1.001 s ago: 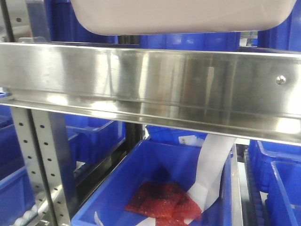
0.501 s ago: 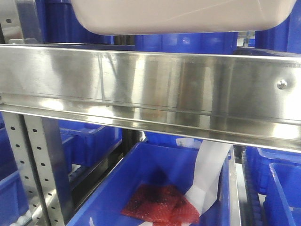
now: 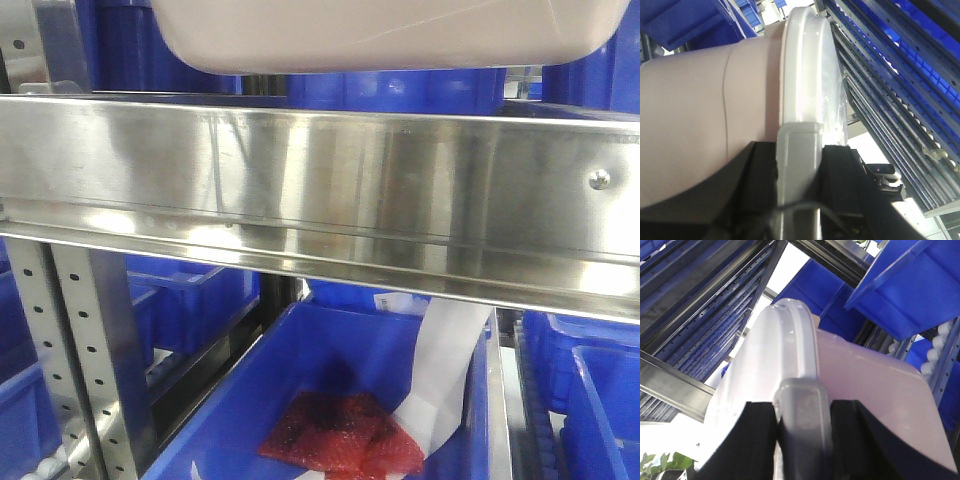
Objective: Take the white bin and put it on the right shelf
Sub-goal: 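Align the held bin above the upper roller shelf, then lower the bin onto the roller shelf and open both grippers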
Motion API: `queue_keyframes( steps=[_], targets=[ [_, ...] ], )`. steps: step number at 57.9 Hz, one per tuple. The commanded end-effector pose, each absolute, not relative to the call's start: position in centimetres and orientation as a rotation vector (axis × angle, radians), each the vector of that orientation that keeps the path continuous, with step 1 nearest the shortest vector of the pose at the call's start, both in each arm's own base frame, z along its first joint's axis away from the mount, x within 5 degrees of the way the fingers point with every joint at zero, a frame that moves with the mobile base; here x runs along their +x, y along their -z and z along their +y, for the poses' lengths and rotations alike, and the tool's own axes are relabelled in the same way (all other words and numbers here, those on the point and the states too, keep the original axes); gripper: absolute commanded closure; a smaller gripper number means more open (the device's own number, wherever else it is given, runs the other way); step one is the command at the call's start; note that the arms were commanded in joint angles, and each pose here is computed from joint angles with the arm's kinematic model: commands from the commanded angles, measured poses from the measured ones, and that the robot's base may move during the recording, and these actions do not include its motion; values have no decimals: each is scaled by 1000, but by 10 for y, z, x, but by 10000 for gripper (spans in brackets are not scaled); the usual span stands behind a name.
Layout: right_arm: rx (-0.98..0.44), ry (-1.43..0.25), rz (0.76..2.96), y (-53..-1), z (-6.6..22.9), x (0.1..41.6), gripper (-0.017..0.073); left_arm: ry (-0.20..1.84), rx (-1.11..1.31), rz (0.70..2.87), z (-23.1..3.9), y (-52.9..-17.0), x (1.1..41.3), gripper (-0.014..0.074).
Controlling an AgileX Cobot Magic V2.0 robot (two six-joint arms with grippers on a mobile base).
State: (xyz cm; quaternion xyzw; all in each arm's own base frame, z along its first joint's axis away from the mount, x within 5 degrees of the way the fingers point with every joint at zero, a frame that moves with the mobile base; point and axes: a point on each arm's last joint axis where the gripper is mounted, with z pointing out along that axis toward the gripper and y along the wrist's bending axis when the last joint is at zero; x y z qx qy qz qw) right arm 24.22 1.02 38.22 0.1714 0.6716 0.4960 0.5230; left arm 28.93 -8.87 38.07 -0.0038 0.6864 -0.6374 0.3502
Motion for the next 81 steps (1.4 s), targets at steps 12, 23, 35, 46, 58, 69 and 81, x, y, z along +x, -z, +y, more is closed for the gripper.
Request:
queue_keyframes(
  steps=[12,23,35,46,58,69,81],
  targets=[
    [278,-1350,1511,-407,24,229,500,1920,290,1571,-102,-420,253,720],
    [279,-1350,1512,-407,24,229,500,1904,259,1572,-101,-420,256,720],
    [315,-1354,1539,-398,22,240,500,1802,134,1614,-99,-412,271,720],
    [343,-1397,1589,-381,21,257,500,1781,132,1683,-101,-393,288,720],
    [350,-1440,1627,-368,21,269,490,1780,139,1722,-103,-381,296,643],
    [324,-1419,1639,-362,20,274,216,1744,130,1727,-102,-380,298,359],
    [340,-1328,1666,-358,17,278,-80,1699,89,1736,-101,-378,302,125]
  ],
)
